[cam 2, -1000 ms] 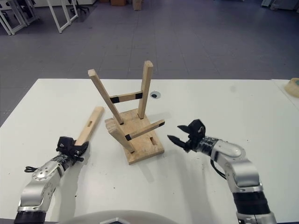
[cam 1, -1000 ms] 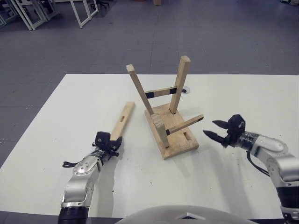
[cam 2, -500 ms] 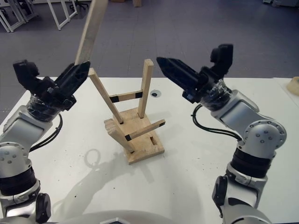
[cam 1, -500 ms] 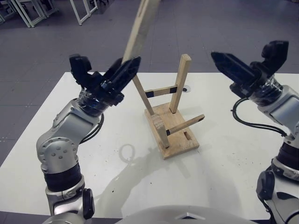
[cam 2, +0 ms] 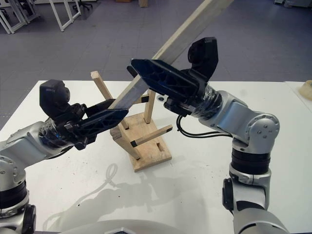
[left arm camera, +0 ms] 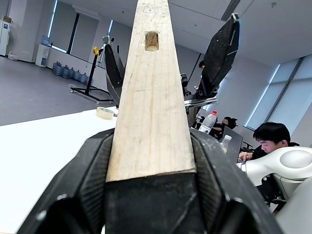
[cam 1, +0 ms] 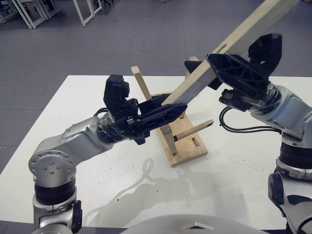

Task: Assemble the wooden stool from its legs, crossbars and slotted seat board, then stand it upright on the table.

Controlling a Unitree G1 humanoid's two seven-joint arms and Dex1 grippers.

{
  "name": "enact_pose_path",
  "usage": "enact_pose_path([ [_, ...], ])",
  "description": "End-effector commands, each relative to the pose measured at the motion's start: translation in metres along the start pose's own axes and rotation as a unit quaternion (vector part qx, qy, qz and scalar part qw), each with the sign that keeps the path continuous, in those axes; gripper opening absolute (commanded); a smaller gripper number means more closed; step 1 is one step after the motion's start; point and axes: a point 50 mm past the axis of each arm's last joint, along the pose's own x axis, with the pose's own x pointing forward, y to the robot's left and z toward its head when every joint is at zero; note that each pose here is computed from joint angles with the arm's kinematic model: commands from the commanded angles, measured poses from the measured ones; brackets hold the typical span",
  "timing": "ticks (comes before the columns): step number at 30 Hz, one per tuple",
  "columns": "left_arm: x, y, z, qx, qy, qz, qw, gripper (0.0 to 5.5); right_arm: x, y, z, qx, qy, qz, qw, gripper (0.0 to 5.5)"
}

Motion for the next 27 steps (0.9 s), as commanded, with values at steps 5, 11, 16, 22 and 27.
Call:
enact_pose_path([
  [5, -0.002, 0.001, 0.000, 0.001, 0.017, -0.002, 1.000, 2.04, -0.002, -0.003, -0.003, -0.074, 0.090, -0.026, 0.993, 2.80],
  [11, -0.004, 0.000, -0.001, 0.002, 0.026, -0.004, 1.000, 2.04, -0.003, -0.003, 0.001, -0.086, 0.086, -0.015, 0.992, 2.03],
  [16, -0.004, 0.001, 0.007, 0.033, 0.004, -0.007, 0.999, 2.67, -0.004, -0.003, 0.005, -0.089, 0.078, -0.015, 0.993, 2.02],
  [22, -0.040, 0.018, 0.029, 0.072, -0.039, 0.079, 0.993, 2.83, -0.034, -0.022, 0.039, -0.154, 0.013, -0.135, 0.979, 2.02],
  [27, -0.084, 0.073, -0.015, 0.092, 0.061, 0.306, 0.945, 2.83, -0.083, -0.035, 0.047, -0.210, 0.031, -0.254, 0.944, 2.02],
])
